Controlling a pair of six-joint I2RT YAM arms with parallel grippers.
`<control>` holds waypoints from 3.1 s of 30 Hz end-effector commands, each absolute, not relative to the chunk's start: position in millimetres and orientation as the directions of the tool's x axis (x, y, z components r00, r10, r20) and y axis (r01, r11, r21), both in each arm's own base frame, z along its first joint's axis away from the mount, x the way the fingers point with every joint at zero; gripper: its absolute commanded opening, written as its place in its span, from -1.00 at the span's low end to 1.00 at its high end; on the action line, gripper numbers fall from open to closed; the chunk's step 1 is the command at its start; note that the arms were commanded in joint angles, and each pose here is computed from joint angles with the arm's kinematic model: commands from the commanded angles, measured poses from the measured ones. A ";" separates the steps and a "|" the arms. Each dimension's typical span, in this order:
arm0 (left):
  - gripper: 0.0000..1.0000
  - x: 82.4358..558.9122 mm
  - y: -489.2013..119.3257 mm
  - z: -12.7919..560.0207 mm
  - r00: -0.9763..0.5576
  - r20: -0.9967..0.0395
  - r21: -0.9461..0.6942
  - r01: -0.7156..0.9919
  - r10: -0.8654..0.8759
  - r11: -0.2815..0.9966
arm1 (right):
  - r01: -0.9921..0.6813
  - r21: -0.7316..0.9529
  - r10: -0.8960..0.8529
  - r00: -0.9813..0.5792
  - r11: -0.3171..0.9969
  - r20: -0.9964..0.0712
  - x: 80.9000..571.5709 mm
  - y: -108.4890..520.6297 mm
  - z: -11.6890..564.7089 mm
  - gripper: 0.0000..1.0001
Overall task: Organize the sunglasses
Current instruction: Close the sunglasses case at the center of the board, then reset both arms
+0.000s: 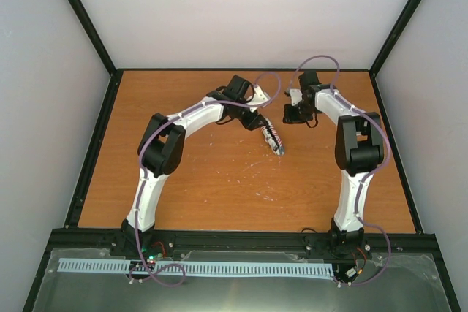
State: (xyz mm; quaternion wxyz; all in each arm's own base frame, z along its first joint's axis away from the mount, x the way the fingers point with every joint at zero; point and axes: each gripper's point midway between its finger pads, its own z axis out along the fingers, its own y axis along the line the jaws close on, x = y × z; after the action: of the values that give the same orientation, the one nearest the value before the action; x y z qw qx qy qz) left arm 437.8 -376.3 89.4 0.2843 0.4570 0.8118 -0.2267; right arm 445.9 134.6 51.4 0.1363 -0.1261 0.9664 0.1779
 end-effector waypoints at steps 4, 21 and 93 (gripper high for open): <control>0.13 469.7 -344.7 110.4 -0.457 -0.708 -0.098 0.819 0.539 0.565 | -0.394 0.369 -0.174 -0.845 0.842 -0.506 458.3 164.2 137.5 -0.74; 0.10 512.4 -327.6 99.5 -0.523 -0.714 -0.196 0.788 0.465 0.584 | -0.408 0.425 -0.261 -0.895 0.808 -0.363 419.4 213.7 79.1 -0.83; 0.99 374.6 -270.6 117.2 -0.573 -0.682 -0.274 0.776 0.454 0.568 | 0.074 0.494 0.329 -0.828 0.866 -0.454 310.8 71.8 128.0 -0.44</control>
State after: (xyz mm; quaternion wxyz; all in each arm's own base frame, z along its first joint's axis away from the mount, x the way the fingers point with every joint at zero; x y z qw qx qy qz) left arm 373.1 -270.2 99.7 0.2585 0.3656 0.8490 -0.2806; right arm 313.0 79.8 129.1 0.2651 0.0897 0.9273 0.2485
